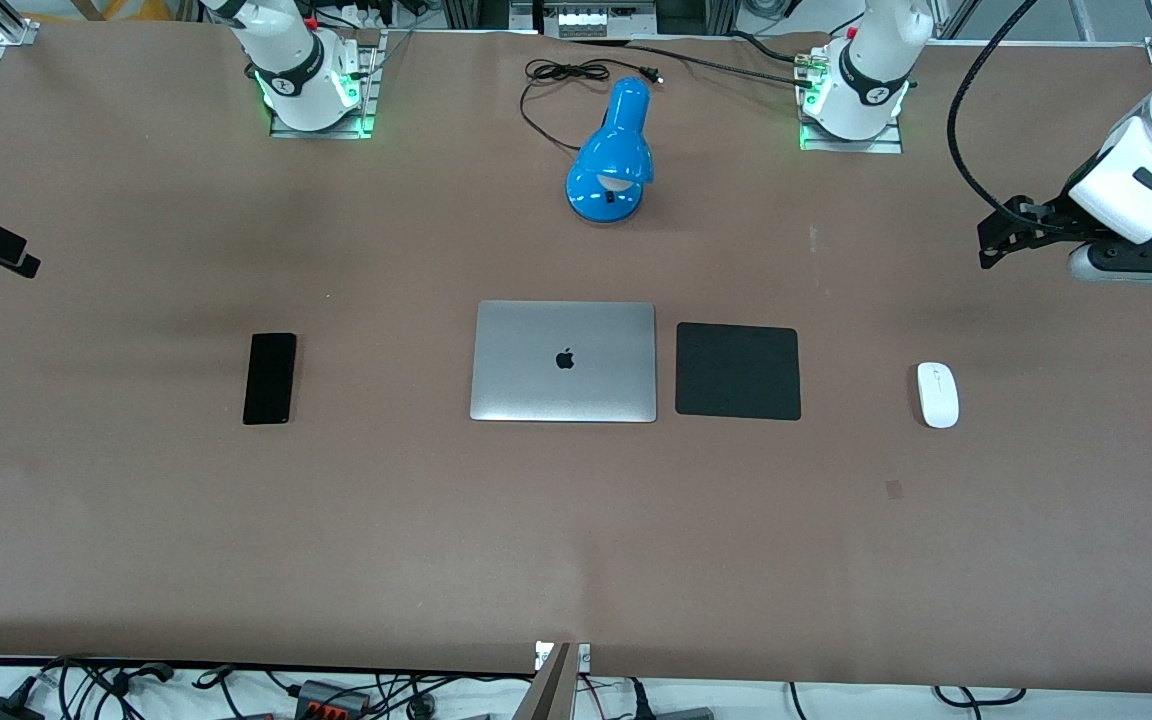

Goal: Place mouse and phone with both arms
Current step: 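Grasp the black phone with the right gripper while the left gripper grasps the mouse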

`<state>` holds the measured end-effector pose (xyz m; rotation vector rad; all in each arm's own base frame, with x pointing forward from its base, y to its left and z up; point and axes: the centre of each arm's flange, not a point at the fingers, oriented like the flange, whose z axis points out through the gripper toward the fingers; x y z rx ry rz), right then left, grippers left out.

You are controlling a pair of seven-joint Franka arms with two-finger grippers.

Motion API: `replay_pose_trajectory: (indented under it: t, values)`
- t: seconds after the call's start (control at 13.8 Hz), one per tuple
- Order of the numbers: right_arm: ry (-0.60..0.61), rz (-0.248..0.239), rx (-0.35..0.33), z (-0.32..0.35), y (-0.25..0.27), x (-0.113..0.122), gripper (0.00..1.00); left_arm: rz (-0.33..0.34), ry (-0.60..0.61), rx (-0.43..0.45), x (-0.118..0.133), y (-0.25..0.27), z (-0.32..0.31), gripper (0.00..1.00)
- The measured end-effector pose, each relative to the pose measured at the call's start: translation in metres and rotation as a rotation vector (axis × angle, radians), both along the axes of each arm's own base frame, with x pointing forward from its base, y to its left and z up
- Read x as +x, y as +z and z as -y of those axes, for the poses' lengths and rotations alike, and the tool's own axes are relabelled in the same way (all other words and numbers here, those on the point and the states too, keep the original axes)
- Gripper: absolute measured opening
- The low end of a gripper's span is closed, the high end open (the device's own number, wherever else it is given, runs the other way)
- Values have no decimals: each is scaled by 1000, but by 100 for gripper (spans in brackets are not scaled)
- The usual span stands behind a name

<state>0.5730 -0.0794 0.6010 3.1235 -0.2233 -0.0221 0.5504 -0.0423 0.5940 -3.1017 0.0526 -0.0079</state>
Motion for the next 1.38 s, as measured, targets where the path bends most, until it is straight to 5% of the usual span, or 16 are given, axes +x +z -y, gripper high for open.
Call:
replay_pose_trajectory:
  t: [0.44, 0.8, 1.09, 1.24, 1.38]
  values:
    - [-10, -7, 1, 6, -7, 2, 100, 3, -16, 0, -1, 2, 9, 100]
    - [13, -47, 6, 7, -58, 31, 100, -42, -17, 4, 0, -10, 11, 100]
    - [58, -167, 71, -25, -168, 67, 100, -144, 21, 10, 20, -60, -9, 100]
    - [93, -142, 72, -60, -244, 85, 100, -214, 62, 10, 35, -102, -33, 100]
    - [114, -113, 63, -84, -311, 75, 100, -261, 100, 5, 49, -147, -60, 100]
